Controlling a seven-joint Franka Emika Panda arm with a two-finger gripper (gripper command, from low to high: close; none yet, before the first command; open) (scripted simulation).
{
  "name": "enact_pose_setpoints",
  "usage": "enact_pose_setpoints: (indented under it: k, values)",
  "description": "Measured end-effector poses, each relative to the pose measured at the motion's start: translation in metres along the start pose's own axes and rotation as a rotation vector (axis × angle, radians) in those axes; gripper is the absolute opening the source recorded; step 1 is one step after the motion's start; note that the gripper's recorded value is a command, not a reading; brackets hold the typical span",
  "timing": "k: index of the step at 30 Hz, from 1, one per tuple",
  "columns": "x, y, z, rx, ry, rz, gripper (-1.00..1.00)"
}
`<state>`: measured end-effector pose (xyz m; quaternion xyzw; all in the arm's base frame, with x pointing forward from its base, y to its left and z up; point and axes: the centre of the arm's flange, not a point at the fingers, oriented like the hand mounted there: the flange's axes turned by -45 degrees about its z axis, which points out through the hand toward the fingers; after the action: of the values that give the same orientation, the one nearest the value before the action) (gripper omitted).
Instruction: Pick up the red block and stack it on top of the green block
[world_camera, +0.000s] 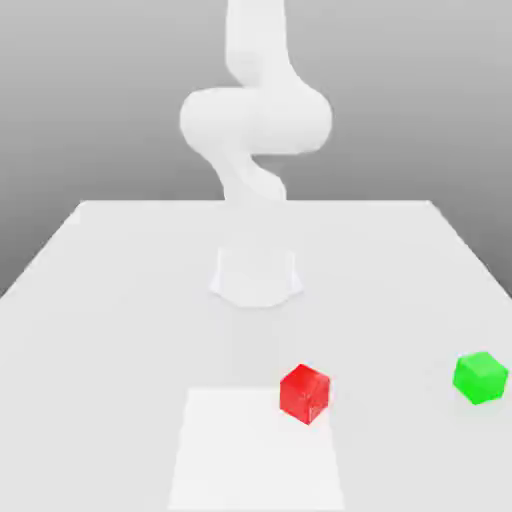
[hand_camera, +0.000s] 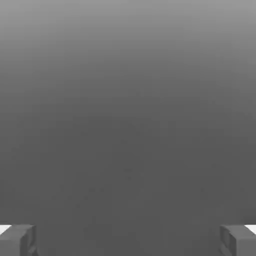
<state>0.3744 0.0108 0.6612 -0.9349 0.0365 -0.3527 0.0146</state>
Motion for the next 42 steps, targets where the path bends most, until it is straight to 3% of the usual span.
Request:
enact_pose_setpoints:
  k: [9, 18, 24, 25, 39, 42]
  values:
    - [-0.115, -0.026, 0.200, -0.071, -0.329, 0.281, 0.00]
    - [-0.317, -0.030, 0.320, -0.261, -0.655, 0.570, 0.00]
    - [-0.365, -0.028, 0.360, -0.277, -0.677, 0.591, 0.00]
    - [-0.369, -0.028, 0.364, -0.277, -0.678, 0.591, -1.00]
    - [-0.334, -0.032, 0.324, -0.276, -0.676, 0.585, -1.00]
    - [-0.327, -0.089, 0.314, -0.243, -0.687, 0.485, -1.00]
